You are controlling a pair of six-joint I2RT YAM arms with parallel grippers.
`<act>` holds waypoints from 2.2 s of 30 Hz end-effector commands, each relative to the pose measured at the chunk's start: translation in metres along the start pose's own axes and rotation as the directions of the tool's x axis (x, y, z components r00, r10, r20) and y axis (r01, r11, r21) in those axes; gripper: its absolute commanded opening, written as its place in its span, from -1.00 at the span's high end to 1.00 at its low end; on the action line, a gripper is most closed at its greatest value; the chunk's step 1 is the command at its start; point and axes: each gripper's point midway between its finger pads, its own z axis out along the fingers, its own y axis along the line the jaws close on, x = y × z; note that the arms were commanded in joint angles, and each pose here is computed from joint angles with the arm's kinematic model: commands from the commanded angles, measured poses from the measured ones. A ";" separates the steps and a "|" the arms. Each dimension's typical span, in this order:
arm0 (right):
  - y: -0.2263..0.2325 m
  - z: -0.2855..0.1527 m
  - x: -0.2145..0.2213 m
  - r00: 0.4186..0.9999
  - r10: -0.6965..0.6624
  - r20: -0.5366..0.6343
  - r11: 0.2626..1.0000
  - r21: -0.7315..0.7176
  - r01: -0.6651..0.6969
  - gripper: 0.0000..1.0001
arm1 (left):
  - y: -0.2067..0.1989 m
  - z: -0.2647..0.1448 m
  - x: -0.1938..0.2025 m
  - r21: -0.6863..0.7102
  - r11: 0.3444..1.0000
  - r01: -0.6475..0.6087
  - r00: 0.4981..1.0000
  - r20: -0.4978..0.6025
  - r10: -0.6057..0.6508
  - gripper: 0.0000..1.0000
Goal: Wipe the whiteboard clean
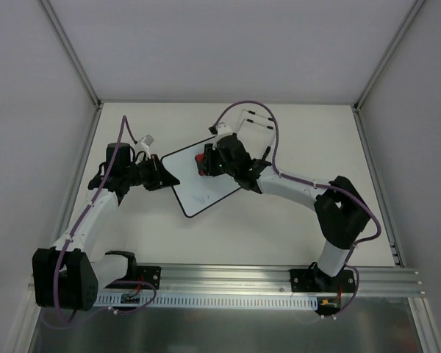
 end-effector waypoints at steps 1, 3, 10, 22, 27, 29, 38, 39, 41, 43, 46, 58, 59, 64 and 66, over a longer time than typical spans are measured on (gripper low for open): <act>-0.092 0.009 0.050 0.986 0.124 -0.114 0.968 0.233 -0.095 0.99 | -0.013 -0.007 0.009 0.045 0.998 -0.054 0.998 -0.020 0.055 1.00; -0.117 0.008 0.068 0.975 0.158 -0.154 0.955 0.275 -0.111 0.99 | -0.013 -0.007 0.009 0.044 0.997 -0.058 0.998 -0.022 0.059 1.00; -0.157 0.005 0.094 0.956 0.189 -0.223 0.941 0.320 -0.111 0.99 | -0.011 -0.008 0.010 0.036 0.997 -0.068 0.997 -0.026 0.069 1.00; -0.058 0.007 0.028 0.982 -0.041 -0.184 0.999 -0.006 0.041 0.99 | -0.011 -0.008 0.012 0.041 0.997 -0.070 0.997 -0.038 0.072 1.00; -0.017 0.007 0.003 0.965 -0.151 -0.215 0.982 -0.144 0.122 0.99 | -0.011 -0.008 0.013 0.042 0.997 -0.071 0.996 -0.042 0.073 1.00; -0.011 0.009 0.008 0.954 -0.181 -0.240 0.975 -0.171 0.142 0.99 | -0.012 -0.008 0.013 0.046 0.996 -0.071 0.996 -0.044 0.073 1.00; -0.059 0.019 0.038 0.933 -0.069 -0.352 0.996 -0.080 0.044 0.99 | -0.015 -0.011 0.012 0.053 0.994 -0.099 0.994 -0.038 0.101 1.00; -0.068 0.020 0.043 0.930 -0.055 -0.363 0.998 -0.058 0.036 0.99 | -0.015 -0.011 0.012 0.054 0.993 -0.100 0.994 -0.038 0.102 1.00; -0.093 0.018 0.052 0.923 -0.013 -0.385 1.000 -0.011 0.010 0.99 | -0.015 -0.011 0.012 0.054 0.993 -0.104 0.994 -0.036 0.106 1.00; -0.116 0.017 0.059 0.916 0.030 -0.400 0.999 0.029 -0.020 0.99 | -0.015 -0.011 0.013 0.052 0.993 -0.104 0.994 -0.040 0.106 1.00; -0.136 0.012 0.074 0.905 0.063 -0.421 0.997 0.068 -0.038 0.99 | -0.014 -0.011 0.012 0.049 0.993 -0.106 0.993 -0.038 0.108 1.00; -0.094 -0.014 0.114 0.945 0.037 -0.324 0.996 -0.060 -0.059 0.99 | -0.016 -0.009 0.007 0.047 0.996 -0.074 0.996 -0.043 0.076 1.00; -0.086 -0.014 0.111 0.952 0.024 -0.306 0.996 -0.076 -0.049 0.99 | -0.017 -0.008 0.008 0.054 0.996 -0.065 0.996 -0.052 0.068 1.00; -0.038 -0.006 0.099 0.973 -0.015 -0.230 0.980 -0.195 -0.031 0.99 | -0.018 -0.008 0.010 0.059 0.997 -0.055 0.997 -0.054 0.059 1.00; -0.023 -0.003 0.088 0.976 -0.026 -0.215 0.971 -0.238 -0.027 0.99 | -0.020 -0.010 0.010 0.063 0.997 -0.054 0.997 -0.053 0.057 1.00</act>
